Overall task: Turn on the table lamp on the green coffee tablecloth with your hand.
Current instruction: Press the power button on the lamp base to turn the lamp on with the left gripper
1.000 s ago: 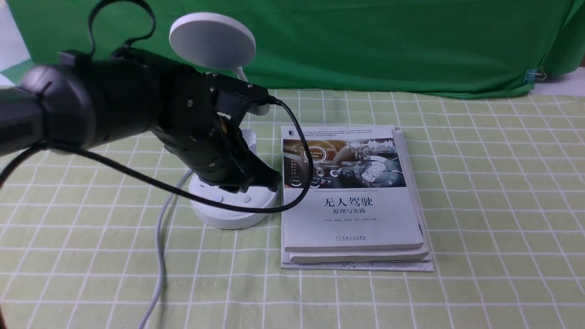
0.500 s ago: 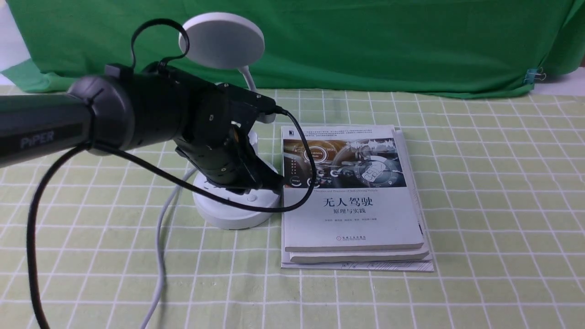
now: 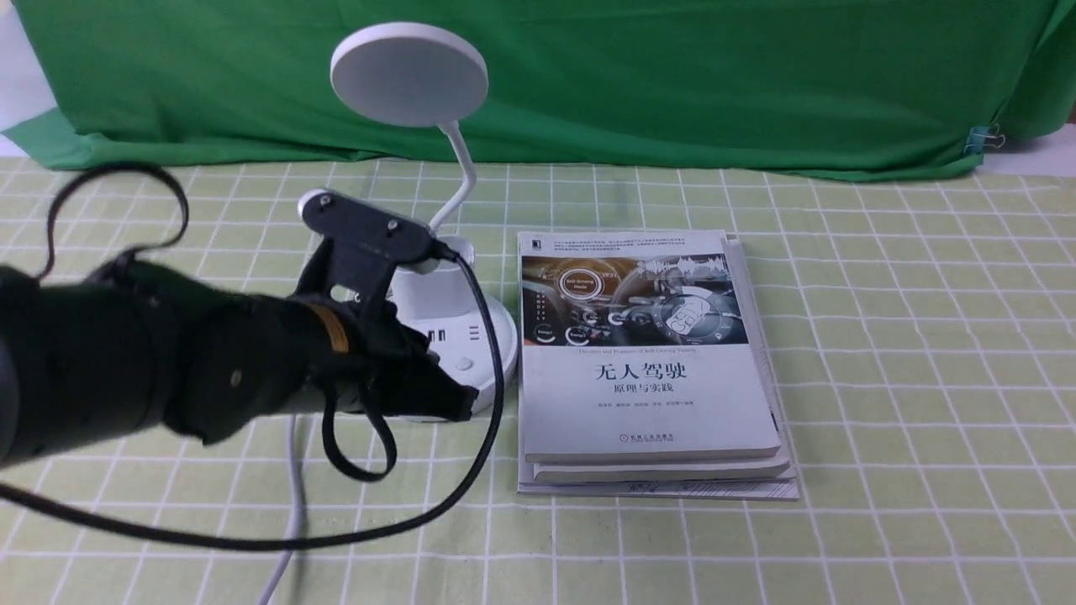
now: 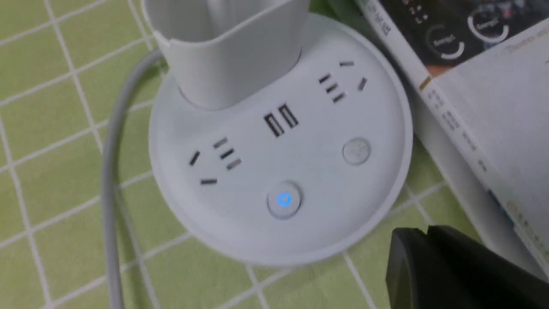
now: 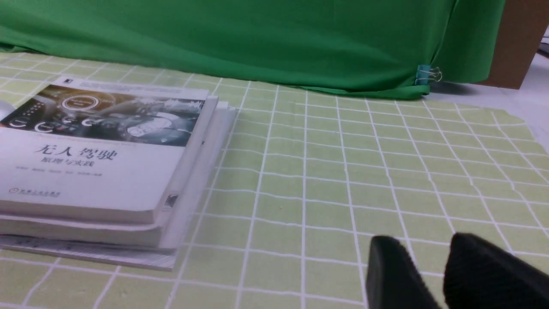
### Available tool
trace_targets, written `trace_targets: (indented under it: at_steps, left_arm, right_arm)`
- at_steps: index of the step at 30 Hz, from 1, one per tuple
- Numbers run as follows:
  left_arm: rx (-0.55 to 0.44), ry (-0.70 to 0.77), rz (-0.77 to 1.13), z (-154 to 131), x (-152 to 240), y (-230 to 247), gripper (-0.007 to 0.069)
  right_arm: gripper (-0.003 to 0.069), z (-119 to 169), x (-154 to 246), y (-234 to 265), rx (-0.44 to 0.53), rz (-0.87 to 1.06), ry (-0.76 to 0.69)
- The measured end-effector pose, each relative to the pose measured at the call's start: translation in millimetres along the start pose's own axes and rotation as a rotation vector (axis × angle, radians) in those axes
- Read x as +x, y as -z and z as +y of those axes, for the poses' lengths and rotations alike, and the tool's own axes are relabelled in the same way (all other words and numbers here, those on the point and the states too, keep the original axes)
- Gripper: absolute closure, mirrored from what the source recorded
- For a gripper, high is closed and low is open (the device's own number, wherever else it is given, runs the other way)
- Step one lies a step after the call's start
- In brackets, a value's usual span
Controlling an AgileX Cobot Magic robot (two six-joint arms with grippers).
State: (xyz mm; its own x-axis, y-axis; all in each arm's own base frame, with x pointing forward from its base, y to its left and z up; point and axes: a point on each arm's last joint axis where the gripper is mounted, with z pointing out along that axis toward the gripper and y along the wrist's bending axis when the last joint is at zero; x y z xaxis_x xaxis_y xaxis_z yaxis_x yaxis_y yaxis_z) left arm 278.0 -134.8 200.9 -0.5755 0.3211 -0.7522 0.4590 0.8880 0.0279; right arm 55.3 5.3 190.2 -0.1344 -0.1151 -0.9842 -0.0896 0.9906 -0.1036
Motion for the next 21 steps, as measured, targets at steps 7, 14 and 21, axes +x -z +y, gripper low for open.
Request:
trace_targets:
  at_steps: [7,14,21]
  left_arm:
    - [-0.017,-0.077,-0.203,0,2,-22,0.0607]
    - [-0.044,0.086,-0.113,9,-6,-39,0.0607]
    - [-0.034,0.137,-0.047,10,-11,-43,0.0607]
  right_arm:
    - [0.0414,0,0,0,0.000,0.000,0.000]
    - [0.0414,0,0,0,0.000,0.000,0.000]
    - [0.0414,0,0,0,0.000,0.000,0.000]
